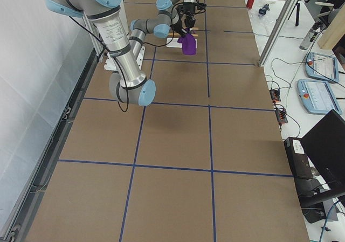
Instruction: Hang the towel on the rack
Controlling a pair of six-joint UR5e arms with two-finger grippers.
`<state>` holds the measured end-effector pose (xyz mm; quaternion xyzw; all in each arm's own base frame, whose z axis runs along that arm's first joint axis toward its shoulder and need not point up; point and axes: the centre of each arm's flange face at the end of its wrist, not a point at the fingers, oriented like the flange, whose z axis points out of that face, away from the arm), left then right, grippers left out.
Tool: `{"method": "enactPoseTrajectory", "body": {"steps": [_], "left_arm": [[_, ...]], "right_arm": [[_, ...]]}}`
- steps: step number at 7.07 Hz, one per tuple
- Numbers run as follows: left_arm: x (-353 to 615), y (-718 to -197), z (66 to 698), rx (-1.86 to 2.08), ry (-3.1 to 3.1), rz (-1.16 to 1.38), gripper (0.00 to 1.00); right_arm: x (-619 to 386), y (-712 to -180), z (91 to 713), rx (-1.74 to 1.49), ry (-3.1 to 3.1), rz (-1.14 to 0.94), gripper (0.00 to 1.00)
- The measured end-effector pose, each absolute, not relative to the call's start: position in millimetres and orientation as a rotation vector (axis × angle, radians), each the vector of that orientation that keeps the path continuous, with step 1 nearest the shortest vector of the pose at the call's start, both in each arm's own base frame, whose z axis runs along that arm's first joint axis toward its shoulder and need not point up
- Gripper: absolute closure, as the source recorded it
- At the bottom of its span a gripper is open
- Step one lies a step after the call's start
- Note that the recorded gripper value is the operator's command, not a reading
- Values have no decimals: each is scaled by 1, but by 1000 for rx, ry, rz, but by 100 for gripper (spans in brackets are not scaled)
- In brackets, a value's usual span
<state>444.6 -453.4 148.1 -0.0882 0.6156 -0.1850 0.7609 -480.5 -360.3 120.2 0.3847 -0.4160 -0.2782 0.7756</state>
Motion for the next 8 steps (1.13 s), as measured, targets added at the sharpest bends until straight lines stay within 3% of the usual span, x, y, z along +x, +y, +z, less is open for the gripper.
{"method": "enactPoseTrajectory", "body": {"steps": [3,8], "left_arm": [[442,-453,151,-190,1337,-405,100],[383,-448,202,-52,1308,-318,100]], "right_arm": [[-466,-364,120,754,-903,-596,1],[-373,-472,193,308,-796,-489,0]]}}
